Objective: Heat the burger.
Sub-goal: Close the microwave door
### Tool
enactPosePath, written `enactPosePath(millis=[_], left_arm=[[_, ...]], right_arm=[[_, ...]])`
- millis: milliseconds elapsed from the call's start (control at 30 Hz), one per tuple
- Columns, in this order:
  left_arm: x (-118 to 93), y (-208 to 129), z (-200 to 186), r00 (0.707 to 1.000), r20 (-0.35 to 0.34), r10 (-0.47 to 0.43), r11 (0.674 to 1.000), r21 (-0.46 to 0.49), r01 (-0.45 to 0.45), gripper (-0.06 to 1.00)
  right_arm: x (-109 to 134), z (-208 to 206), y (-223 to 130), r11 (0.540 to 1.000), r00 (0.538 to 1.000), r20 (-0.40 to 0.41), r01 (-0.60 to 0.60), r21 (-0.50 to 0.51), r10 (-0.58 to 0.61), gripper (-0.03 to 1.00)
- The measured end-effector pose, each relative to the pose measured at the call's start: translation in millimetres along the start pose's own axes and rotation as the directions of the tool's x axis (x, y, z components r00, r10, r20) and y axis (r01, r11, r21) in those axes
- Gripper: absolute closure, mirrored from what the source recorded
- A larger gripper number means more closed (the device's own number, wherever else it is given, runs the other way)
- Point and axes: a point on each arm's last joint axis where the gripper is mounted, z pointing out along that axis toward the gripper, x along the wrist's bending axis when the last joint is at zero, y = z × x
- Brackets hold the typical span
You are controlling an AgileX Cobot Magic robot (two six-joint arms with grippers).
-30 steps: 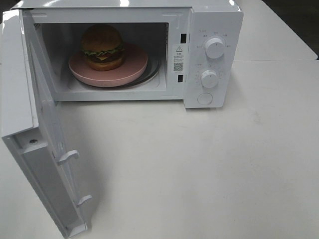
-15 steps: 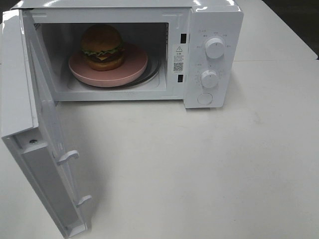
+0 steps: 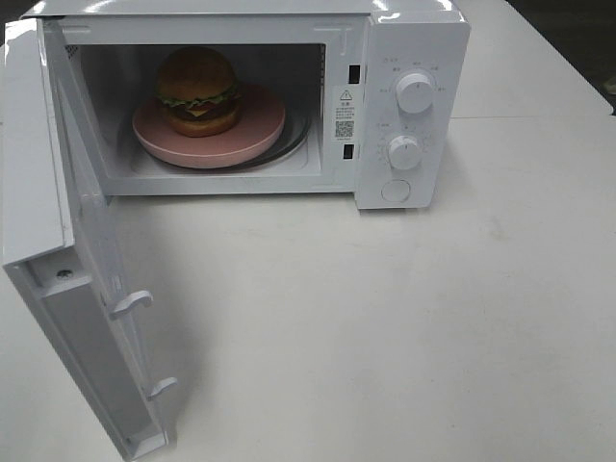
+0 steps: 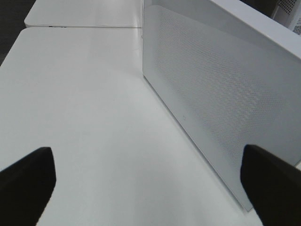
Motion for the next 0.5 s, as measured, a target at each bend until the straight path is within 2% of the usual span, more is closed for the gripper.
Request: enactPosePath(millis=[500], left_arm=[[0.0,0.0,0.0,1.0,0.0,0.0,1.0,0.0,0.0,-0.05]], right_arm=[[0.0,0.0,0.0,1.0,1.0,0.0,0.0,0.0,0.0,0.21]])
